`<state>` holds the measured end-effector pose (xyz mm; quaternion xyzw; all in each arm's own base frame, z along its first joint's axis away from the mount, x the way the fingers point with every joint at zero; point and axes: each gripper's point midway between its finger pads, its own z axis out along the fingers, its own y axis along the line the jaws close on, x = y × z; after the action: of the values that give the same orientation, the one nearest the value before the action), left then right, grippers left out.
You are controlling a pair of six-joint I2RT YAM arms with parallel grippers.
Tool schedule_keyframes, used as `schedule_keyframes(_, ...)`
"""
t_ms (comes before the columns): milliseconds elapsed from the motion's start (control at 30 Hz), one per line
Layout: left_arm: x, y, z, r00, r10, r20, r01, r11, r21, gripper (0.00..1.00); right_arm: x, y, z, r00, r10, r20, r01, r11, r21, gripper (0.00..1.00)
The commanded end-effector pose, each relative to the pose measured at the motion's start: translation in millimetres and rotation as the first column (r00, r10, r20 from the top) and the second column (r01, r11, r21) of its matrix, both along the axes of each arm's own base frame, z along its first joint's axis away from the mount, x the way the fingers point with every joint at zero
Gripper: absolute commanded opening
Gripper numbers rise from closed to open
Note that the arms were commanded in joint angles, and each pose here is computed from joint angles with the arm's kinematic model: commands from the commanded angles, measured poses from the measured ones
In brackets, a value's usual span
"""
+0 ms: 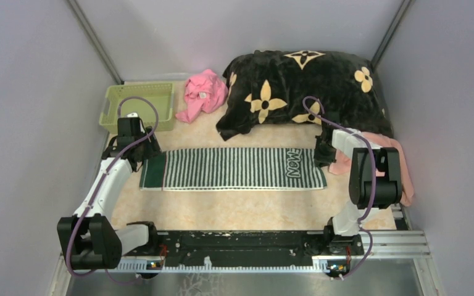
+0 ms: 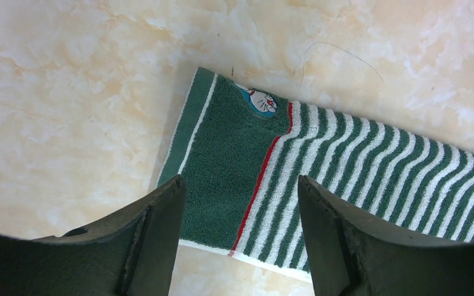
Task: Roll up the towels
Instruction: Fold the towel at the center of the board.
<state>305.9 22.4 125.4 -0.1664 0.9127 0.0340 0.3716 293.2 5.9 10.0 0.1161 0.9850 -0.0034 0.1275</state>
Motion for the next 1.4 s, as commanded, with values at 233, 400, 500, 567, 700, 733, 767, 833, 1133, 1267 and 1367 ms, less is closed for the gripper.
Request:
schedule_keyframes(233,4.2,-7.1,5.3,0.999,-0.033,0.03,0.033,0.999,-0.02,0.72,5.2,18.8,19.0,0.998,0.064,-0.002,-0.063,0.993,-0.104,0.0)
schedule_keyframes(400,5.3,-15.7,1.7,0.998,-0.057,0.026,0.059,0.996,-0.062,0.72,21.1,-14.5,89.5,0.988,0.019,0.152,0.025,0.96,-0.279,0.0)
schedule_keyframes(500,4.2,-19.1,-1.6,0.998,-0.065,0.02,0.067,0.995,-0.079,0.72,20.8,-44.6,119.3,0.982,-0.017,0.189,0.089,0.919,-0.384,0.0)
schedule_keyframes(567,3.4,-21.0,-3.0,0.997,-0.071,0.017,0.072,0.994,-0.087,0.72,20.0,-65.2,134.7,0.974,-0.058,0.218,0.148,0.893,-0.424,0.0)
schedule_keyframes(700,2.3,-27.4,-5.9,0.995,-0.094,0.015,0.095,0.989,-0.115,0.72,13.0,-110.1,160.5,0.943,-0.153,0.296,0.29,0.813,-0.504,0.0)
schedule_keyframes(733,1.9,-30.1,-7.3,0.995,-0.103,0.013,0.104,0.986,-0.127,0.72,12.5,-117.0,166.3,0.935,-0.167,0.313,0.315,0.796,-0.516,0.0)
schedule_keyframes(767,1.9,-32.8,-8.7,0.993,-0.115,0.01,0.116,0.984,-0.136,0.72,13.3,-121.3,172.3,0.928,-0.174,0.329,0.333,0.783,-0.525,0.0)
schedule_keyframes(833,2.0,-38.9,-11.7,0.991,-0.137,0.006,0.136,0.978,-0.161,0.72,18.3,-121.7,181.0,0.921,-0.171,0.349,0.342,0.783,-0.519,0.0)
schedule_keyframes(1133,4.3,-86.7,-27.6,0.964,-0.268,-0.004,0.245,0.888,-0.389,0.72,50.6,57.4,166.9,0.919,0.073,0.388,-0.121,0.988,0.1,0.0)
schedule_keyframes(1267,3.4,-103.8,-44.0,0.949,-0.31,-0.049,0.252,0.844,-0.474,0.7,47.1,146.1,164.0,0.904,0.115,0.411,-0.261,0.912,0.317,0.0)
schedule_keyframes(1367,1.1,-114.8,-58.1,0.942,-0.325,-0.082,0.236,0.816,-0.528,0.66,47.5,194.6,164.1,0.901,0.129,0.415,-0.308,0.864,0.399,0.0)
